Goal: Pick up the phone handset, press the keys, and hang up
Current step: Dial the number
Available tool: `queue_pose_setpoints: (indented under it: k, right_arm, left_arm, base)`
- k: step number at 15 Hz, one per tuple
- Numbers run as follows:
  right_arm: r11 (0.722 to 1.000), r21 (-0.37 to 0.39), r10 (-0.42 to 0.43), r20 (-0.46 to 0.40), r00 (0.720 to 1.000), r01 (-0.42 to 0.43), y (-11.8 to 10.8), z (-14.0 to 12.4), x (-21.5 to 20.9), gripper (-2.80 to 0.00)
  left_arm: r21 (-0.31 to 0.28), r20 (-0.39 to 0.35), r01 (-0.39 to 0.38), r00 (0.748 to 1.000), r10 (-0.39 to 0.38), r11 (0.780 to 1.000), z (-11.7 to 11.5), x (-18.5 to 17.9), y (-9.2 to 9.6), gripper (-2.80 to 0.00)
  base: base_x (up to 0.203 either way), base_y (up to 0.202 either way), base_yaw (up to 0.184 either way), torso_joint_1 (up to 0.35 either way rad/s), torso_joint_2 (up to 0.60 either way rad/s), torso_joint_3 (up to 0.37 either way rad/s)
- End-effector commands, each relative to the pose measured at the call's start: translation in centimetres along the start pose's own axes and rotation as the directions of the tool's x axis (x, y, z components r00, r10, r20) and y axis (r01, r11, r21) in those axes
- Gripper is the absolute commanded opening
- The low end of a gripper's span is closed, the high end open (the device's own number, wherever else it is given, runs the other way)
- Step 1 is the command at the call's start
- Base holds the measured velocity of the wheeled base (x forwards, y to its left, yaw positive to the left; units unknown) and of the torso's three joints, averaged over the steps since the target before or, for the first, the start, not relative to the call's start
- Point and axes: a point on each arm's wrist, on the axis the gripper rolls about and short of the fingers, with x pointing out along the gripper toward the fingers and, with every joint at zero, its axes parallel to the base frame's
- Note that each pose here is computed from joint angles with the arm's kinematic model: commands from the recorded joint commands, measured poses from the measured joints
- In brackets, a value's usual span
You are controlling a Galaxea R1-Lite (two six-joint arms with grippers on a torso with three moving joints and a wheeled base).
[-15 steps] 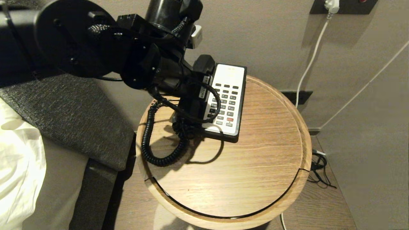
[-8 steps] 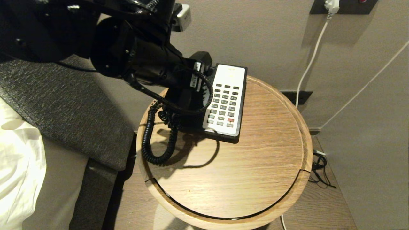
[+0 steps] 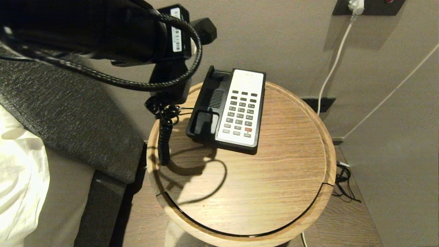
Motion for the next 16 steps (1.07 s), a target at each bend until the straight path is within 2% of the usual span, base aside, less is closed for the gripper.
queue_pose_setpoints:
  k: [1,2,4,5,8,12,15,16]
  right_arm:
    - [1.000,-0.001,-0.001,0.000,1.000,0.001,0.0,0.0,0.0,-2.80]
    - [1.000,-0.001,-0.001,0.000,1.000,0.001,0.0,0.0,0.0,-2.80]
    - [1.000,-0.001,0.000,-0.001,1.000,0.000,0.0,0.0,0.0,-2.80]
    - [1.000,-0.001,0.000,-0.001,1.000,0.000,0.0,0.0,0.0,-2.80]
    - [1.000,-0.001,-0.001,0.000,1.000,0.001,0.0,0.0,0.0,-2.80]
    - [1.000,-0.002,-0.001,-0.003,1.000,0.001,0.0,-0.1,0.0,-2.80]
    - [1.000,-0.004,0.001,0.000,1.000,-0.001,0.0,0.0,0.0,-2.80]
    - [1.000,-0.004,0.001,-0.001,1.000,-0.001,0.0,0.0,0.0,-2.80]
  left_arm:
    - [-0.133,0.069,0.050,0.997,-0.042,0.990,1.2,-4.9,1.4,-2.80]
    - [-0.184,0.081,0.064,0.995,-0.050,0.981,1.4,-5.8,1.8,-2.80]
    - [-0.304,0.135,0.106,0.989,-0.068,0.947,1.8,-9.4,3.3,-2.80]
    - [-0.332,0.148,0.118,0.986,-0.072,0.936,1.6,-10.9,4.1,-2.80]
    - [-0.356,0.149,0.126,0.986,-0.077,0.926,-0.9,-14.8,6.8,-2.80]
    - [-0.390,0.194,0.208,0.971,-0.141,0.897,-5.3,-20.7,11.0,-2.80]
    - [-0.412,0.228,0.275,0.954,-0.194,0.869,-8.1,-23.6,13.2,-2.80]
    - [-0.409,0.239,0.280,0.951,-0.194,0.869,-8.9,-24.2,13.7,-2.80]
  base:
    - [0.000,0.000,0.000,0.000,0.00,0.000]
    - [0.000,0.000,0.000,0.000,0.00,0.000]
    - [0.000,0.000,0.000,0.000,0.00,0.000]
    - [0.000,0.000,0.000,0.000,0.00,0.000]
    - [0.000,0.000,0.000,0.000,0.00,0.000]
    - [0.000,0.000,0.000,0.000,0.00,0.000]
    - [0.000,0.000,0.000,0.000,0.00,0.000]
    - [0.000,0.000,0.000,0.000,0.00,0.000]
